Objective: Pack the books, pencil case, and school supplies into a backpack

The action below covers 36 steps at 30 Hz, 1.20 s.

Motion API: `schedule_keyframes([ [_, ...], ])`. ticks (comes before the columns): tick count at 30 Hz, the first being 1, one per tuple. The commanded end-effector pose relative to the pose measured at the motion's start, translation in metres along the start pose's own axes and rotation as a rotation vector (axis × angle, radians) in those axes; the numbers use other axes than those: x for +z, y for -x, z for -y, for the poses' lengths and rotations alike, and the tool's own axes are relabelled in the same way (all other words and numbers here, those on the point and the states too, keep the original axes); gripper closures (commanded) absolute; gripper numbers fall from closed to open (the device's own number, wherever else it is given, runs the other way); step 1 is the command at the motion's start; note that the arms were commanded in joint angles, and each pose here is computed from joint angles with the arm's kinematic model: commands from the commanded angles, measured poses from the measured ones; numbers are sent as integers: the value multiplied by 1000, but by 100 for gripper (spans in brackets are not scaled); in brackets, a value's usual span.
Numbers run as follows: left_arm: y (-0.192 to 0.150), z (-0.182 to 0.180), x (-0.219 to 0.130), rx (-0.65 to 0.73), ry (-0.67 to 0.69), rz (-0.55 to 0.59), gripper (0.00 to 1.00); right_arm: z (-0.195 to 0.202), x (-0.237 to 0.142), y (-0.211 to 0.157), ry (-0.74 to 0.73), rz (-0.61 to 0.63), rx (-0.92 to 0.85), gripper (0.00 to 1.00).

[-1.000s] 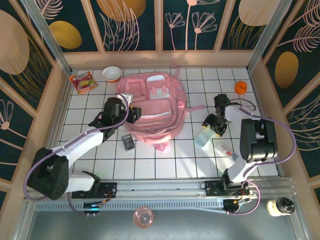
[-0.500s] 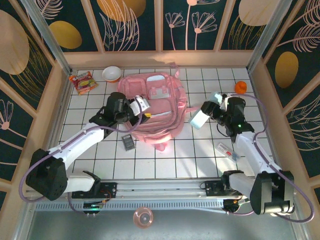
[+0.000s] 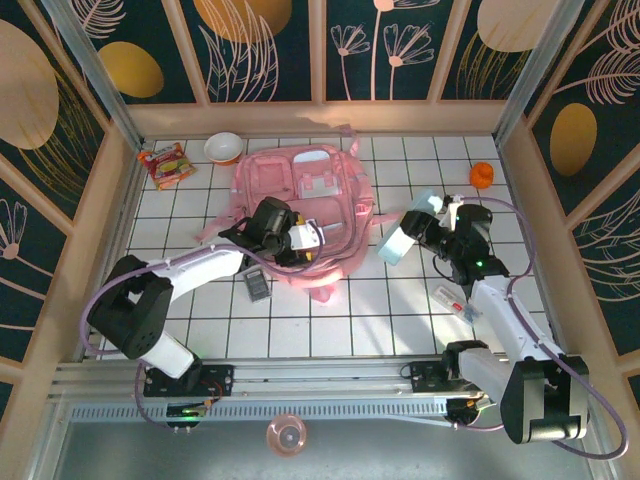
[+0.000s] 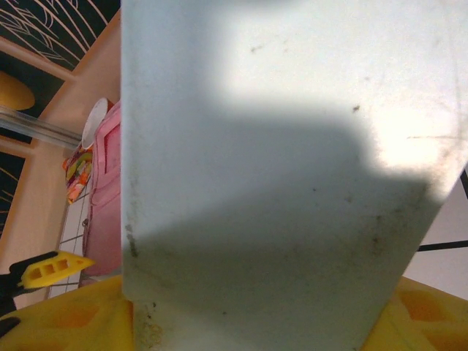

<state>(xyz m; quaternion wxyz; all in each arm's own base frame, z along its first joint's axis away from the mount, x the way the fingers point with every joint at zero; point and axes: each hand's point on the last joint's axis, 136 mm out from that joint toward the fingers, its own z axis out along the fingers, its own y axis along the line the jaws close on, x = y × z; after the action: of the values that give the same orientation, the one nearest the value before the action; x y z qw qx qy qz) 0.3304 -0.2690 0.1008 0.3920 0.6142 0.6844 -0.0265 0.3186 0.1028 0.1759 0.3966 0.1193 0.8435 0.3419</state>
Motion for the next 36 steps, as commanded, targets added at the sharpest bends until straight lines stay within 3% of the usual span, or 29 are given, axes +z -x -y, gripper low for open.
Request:
schedule_keyframes([
  [1, 17, -30, 3, -29, 122, 48, 22, -14, -3, 7, 59, 31, -26, 47],
  [6, 3, -24, 21, 20, 106, -4, 19, -17, -5, 6, 72, 30, -33, 50],
  [8, -4, -22, 27, 41, 102, -33, 24, -17, -6, 7, 70, 33, -30, 50],
  [10, 0, -28, 24, 26, 129, -19, 58, -17, -8, 8, 60, 42, -17, 50],
  [11, 7, -32, 18, 5, 148, 13, 69, -18, -9, 9, 65, 47, -13, 49],
  [15, 48, -51, -20, -102, 197, 178, 99, -24, -14, 9, 91, 57, 1, 49],
  [20, 97, -77, -79, -266, 247, 385, 100, -28, -19, 9, 93, 54, 39, 48],
  [25, 129, -100, -114, -376, 275, 507, 100, -46, -19, 4, 165, 21, 118, 49],
  [36, 145, -121, -120, -500, 288, 558, 100, -98, 7, -41, 246, -95, 426, 48],
])
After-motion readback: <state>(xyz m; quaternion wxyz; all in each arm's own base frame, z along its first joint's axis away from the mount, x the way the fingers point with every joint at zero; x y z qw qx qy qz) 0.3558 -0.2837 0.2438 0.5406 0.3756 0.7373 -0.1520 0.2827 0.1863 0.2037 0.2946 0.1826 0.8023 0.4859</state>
